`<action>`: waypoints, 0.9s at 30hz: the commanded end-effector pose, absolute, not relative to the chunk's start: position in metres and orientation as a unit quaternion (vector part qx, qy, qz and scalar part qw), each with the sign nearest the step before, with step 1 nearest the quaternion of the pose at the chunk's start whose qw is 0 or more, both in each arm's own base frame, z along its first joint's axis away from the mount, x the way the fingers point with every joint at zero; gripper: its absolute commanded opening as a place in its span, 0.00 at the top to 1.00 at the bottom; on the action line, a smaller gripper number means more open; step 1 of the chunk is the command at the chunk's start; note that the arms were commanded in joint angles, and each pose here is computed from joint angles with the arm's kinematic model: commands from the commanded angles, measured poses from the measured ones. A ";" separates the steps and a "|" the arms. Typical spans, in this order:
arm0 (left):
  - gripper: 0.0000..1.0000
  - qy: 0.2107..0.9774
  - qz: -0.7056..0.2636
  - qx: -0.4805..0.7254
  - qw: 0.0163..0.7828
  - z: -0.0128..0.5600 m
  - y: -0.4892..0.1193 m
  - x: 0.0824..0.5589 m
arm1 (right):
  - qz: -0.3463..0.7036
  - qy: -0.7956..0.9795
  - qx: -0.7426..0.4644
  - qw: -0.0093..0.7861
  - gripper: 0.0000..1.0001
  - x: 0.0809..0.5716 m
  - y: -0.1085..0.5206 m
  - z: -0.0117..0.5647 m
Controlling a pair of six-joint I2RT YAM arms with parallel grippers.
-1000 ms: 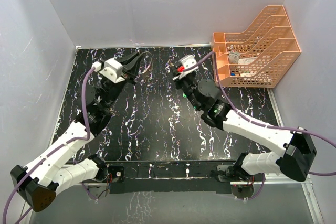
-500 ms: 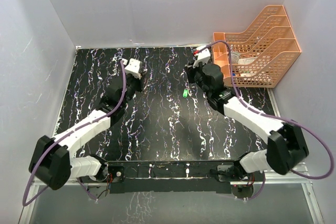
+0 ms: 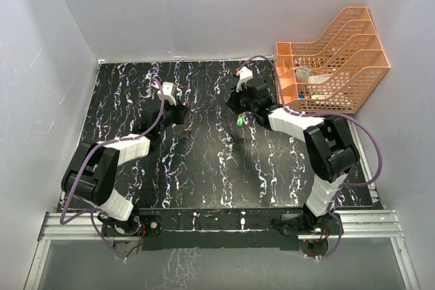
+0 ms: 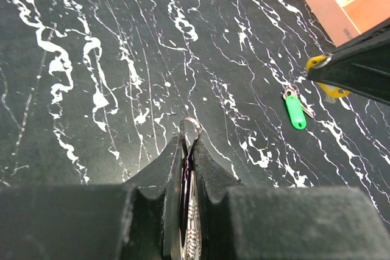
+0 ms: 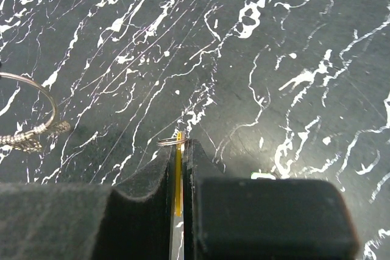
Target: Remove the keys from the keyring
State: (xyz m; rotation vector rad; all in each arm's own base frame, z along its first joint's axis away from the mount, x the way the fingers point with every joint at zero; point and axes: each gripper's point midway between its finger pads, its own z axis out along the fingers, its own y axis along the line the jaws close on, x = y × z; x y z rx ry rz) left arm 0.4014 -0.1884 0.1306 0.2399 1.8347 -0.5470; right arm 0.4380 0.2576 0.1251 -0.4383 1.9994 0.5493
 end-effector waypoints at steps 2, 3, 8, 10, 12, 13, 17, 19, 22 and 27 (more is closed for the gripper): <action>1.00 0.743 -0.309 0.111 0.583 0.151 -0.209 0.406 | 0.261 0.787 -0.195 0.524 1.00 0.465 0.283 0.146; 1.00 0.744 -0.315 0.111 0.578 0.147 -0.211 0.406 | 0.261 0.787 -0.198 0.523 1.00 0.468 0.285 0.144; 1.00 0.760 -0.323 0.106 0.554 0.122 -0.215 0.409 | 0.254 0.790 -0.204 0.520 1.00 0.481 0.290 0.127; 1.00 0.768 -0.318 0.101 0.547 0.111 -0.213 0.413 | 0.250 0.788 -0.205 0.524 1.00 0.486 0.291 0.124; 1.00 0.775 -0.315 0.098 0.539 0.101 -0.211 0.417 | 0.247 0.789 -0.209 0.523 1.00 0.491 0.293 0.119; 1.00 0.777 -0.314 0.096 0.537 0.096 -0.210 0.420 | 0.246 0.789 -0.212 0.522 1.00 0.493 0.295 0.117; 1.00 0.784 -0.301 0.092 0.535 0.079 -0.204 0.435 | 0.248 0.780 -0.219 0.531 1.00 0.502 0.302 0.115; 1.00 0.787 -0.290 0.085 0.538 0.074 -0.197 0.445 | 0.249 0.780 -0.220 0.530 1.00 0.507 0.305 0.111; 1.00 0.790 -0.277 0.080 0.541 0.069 -0.189 0.457 | 0.252 0.780 -0.226 0.526 1.00 0.514 0.312 0.106; 1.00 0.806 -0.247 0.078 0.532 0.057 -0.177 0.471 | 0.251 0.785 -0.234 0.517 1.00 0.517 0.319 0.093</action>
